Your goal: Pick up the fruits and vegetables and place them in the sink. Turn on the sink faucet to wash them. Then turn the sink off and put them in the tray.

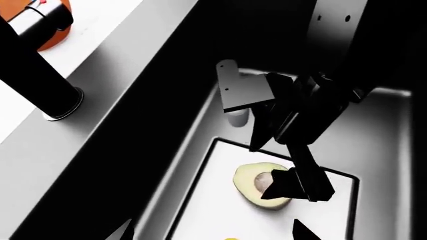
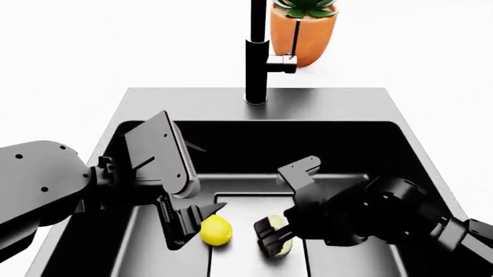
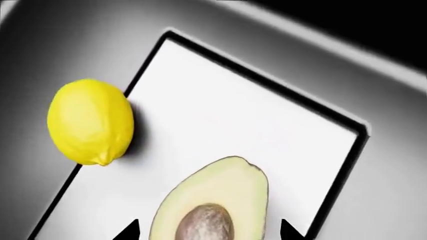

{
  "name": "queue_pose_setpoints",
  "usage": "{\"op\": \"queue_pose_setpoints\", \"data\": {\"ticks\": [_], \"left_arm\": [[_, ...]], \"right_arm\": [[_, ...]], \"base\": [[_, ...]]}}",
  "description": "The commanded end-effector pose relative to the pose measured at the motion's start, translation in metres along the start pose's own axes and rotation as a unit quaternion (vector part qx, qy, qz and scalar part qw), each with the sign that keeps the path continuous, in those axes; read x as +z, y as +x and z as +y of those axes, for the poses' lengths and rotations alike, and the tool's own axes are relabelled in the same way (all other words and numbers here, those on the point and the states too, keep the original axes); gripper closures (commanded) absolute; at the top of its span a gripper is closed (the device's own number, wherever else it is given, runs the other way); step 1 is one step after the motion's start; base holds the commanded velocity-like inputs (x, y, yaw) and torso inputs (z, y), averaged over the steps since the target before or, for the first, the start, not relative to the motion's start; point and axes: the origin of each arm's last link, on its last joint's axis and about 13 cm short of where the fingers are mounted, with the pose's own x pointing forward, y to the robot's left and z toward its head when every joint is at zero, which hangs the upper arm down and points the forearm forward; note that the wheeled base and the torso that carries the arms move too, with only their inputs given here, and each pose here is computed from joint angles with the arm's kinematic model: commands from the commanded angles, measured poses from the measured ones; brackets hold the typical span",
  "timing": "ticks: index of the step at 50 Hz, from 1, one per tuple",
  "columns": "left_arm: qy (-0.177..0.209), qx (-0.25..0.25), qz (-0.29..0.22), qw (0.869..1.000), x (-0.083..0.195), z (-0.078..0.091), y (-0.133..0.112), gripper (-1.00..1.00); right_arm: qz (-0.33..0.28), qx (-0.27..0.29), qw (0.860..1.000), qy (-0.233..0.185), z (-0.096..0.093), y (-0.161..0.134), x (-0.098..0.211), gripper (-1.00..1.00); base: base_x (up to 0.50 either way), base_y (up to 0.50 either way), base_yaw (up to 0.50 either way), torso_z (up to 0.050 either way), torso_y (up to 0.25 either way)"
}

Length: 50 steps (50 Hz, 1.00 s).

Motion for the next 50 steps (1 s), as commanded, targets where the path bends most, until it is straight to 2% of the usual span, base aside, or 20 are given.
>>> {"op": "queue_pose_setpoints", "data": {"ticks": [1,28,29,41,45,50], "left_arm": [[0.0,-0.002,-0.002,1.0,0.0,-0.001,0.0,-1.0],[-0.005,-0.006,-0.003,1.0,-0.003,-0.003,0.0,-1.0],[-0.006,-0.006,-0.003,1.0,-0.003,-0.003,0.0,-1.0],[-0.005,-0.003,-0.006,1.0,-0.001,-0.003,-0.002,-1.0],[-0.002,0.0,-0.005,1.0,0.0,-0.003,-0.002,-1.0],[0.013,0.009,0.0,1.0,0.002,-0.002,0.001,-1.0]], "right_arm": [[0.008,0.014,1.0,0.011,0.0,0.012,-0.007,-1.0],[0.051,0.024,0.998,0.03,0.0,0.037,-0.034,-1.0],[0.054,0.02,0.998,0.031,0.0,0.038,-0.035,1.0],[0.051,0.003,0.999,0.018,-0.001,0.032,-0.032,1.0],[0.022,-0.012,1.0,-0.01,-0.003,0.007,-0.018,1.0],[-0.019,-0.039,0.998,-0.045,-0.002,-0.038,-0.001,1.0]], "base": [[0.0,0.0,0.0,0.0,0.0],[0.0,0.0,0.0,0.0,0.0],[0.0,0.0,0.0,0.0,0.0],[0.0,0.0,0.0,0.0,0.0],[0.0,0.0,0.0,0.0,0.0],[0.0,0.0,0.0,0.0,0.0]]}}
